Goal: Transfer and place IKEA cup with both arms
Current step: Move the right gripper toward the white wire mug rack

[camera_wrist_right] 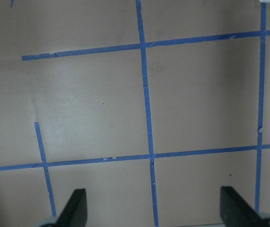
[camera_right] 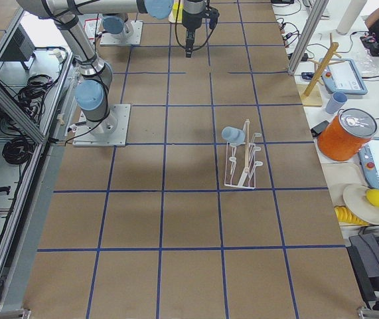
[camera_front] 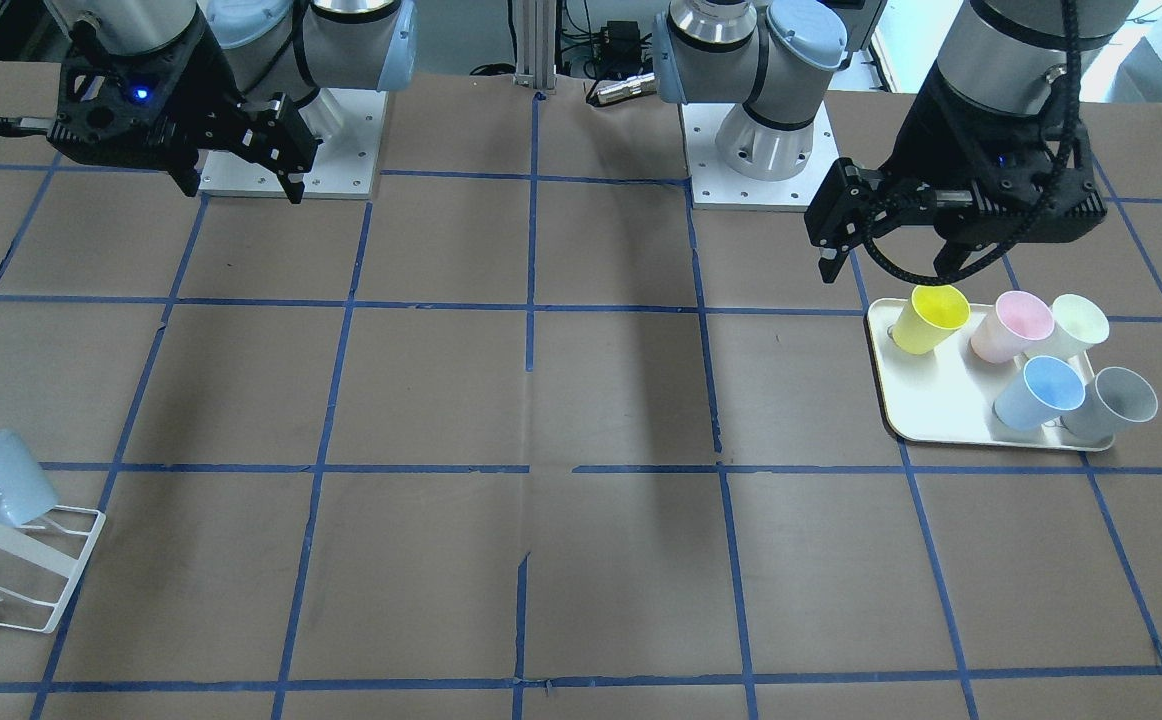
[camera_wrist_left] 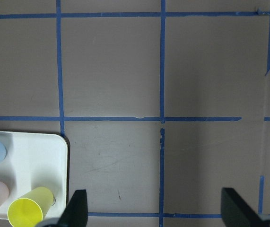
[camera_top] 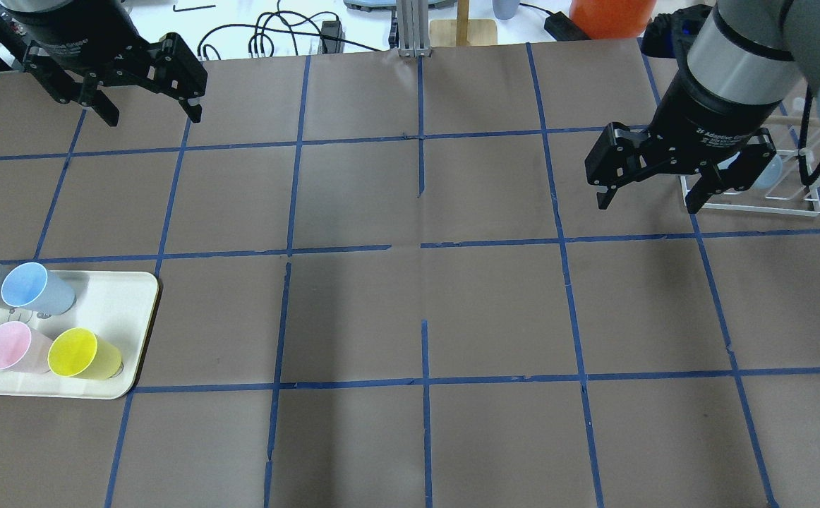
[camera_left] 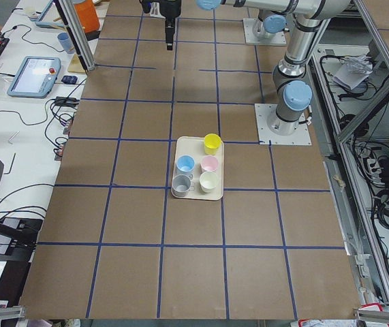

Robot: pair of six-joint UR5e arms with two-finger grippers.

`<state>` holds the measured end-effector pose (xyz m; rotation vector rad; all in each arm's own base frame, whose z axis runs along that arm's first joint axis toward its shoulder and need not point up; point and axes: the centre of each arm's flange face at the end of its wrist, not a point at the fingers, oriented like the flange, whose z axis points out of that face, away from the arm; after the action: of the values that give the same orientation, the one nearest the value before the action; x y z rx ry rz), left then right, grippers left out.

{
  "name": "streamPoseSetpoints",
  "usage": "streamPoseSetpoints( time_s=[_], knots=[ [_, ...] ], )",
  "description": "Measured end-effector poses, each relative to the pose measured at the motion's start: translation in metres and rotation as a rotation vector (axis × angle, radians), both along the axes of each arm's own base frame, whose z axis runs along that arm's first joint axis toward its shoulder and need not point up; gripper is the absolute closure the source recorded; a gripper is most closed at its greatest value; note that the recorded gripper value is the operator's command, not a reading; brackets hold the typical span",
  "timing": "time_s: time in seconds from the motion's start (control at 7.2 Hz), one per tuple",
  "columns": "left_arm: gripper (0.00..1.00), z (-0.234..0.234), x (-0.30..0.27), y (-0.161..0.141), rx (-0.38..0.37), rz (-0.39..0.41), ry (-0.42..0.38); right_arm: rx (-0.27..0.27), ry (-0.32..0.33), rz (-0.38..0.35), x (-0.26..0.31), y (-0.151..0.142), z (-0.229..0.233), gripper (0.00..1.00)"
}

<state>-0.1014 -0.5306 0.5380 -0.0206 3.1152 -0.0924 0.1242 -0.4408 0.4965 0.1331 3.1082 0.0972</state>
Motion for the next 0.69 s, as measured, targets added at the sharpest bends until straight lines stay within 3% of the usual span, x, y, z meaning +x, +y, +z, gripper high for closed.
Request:
streamPoseSetpoints(
  time_s=[0.69],
  knots=[
    [0.0, -0.0015, 0.0058, -0.0001, 0.003, 0.011, 0.003, 0.01, -0.004, 0.004, -0.0016, -0.0004, -0.0021, 0.0]
  ],
)
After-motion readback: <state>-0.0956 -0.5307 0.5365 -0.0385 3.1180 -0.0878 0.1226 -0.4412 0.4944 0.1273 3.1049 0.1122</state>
